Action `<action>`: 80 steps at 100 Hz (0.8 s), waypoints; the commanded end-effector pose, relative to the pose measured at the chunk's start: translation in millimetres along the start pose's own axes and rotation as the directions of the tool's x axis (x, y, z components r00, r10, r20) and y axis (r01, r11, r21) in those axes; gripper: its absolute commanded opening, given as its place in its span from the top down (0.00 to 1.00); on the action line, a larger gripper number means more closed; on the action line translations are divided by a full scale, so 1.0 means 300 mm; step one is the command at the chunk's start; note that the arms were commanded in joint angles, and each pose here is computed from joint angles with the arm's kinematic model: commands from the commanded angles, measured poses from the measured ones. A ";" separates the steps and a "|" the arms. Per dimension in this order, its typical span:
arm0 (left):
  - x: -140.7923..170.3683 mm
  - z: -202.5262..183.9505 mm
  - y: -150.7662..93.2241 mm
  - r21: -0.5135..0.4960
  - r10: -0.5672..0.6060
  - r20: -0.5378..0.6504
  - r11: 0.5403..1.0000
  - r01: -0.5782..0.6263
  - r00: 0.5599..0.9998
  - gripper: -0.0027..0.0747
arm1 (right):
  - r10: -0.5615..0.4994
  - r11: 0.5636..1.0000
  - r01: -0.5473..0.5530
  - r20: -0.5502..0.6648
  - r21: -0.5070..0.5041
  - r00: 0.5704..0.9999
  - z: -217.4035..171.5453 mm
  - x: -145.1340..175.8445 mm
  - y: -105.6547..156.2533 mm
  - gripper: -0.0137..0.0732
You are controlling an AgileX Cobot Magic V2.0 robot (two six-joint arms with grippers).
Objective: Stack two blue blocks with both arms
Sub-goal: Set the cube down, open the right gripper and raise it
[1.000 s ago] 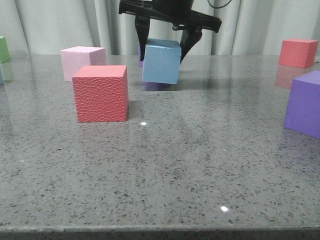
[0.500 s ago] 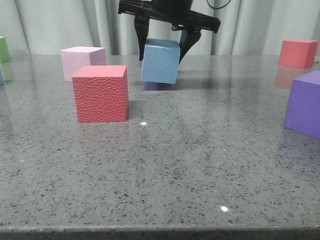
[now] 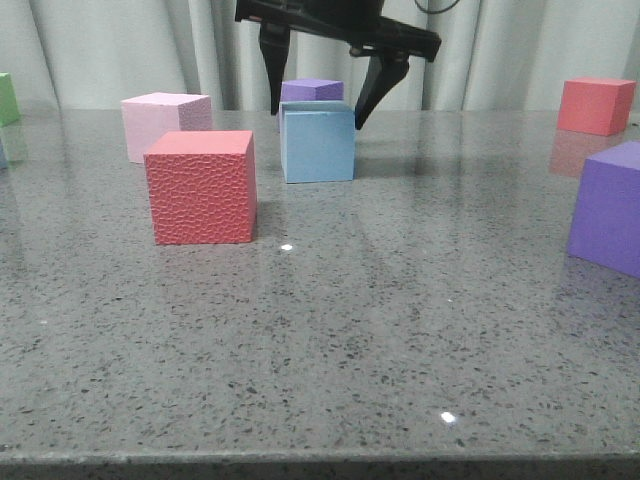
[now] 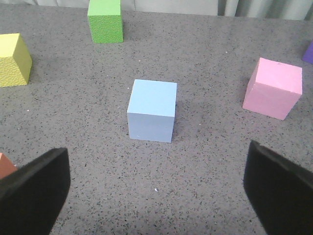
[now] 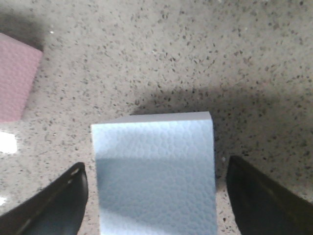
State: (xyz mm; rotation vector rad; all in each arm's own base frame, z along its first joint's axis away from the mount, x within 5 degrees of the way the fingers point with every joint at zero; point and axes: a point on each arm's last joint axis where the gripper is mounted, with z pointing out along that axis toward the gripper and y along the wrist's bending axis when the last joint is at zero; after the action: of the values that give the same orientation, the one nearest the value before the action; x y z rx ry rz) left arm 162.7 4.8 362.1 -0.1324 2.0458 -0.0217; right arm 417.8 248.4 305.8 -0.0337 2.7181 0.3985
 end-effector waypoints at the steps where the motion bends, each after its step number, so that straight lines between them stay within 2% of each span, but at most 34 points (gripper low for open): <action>1: -0.053 -0.022 -0.005 0.015 -0.023 0.099 1.000 0.022 0.995 0.07 | -0.027 0.996 0.040 0.159 -0.079 0.987 -0.209 -0.032 0.025 0.17; 20: -0.069 0.018 0.000 -0.001 -0.040 0.063 0.999 0.040 0.997 0.07 | -0.091 0.992 0.106 0.187 -0.073 0.978 -0.299 -0.019 0.026 0.17; 40: -0.135 0.094 0.028 -0.058 -0.064 0.000 0.996 0.064 0.998 0.07 | -0.167 0.979 0.190 0.254 -0.070 0.953 -0.408 0.011 0.059 0.17; 60: -0.201 0.213 0.036 -0.079 -0.045 -0.094 0.996 0.038 0.995 0.07 | -0.241 0.963 0.266 0.290 -0.049 0.926 -0.484 0.061 0.090 0.17; 80: -0.233 0.354 0.032 -0.062 -0.017 -0.199 0.998 0.005 0.980 0.07 | -0.259 0.953 0.296 0.330 -0.065 0.908 -0.558 0.127 0.073 0.17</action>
State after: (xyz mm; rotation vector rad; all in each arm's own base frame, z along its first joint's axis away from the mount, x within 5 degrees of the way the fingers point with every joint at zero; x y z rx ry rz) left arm 275.0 26.0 360.3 -0.2068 2.3085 0.0328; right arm 342.0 240.8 403.1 -0.3524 2.4956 0.3825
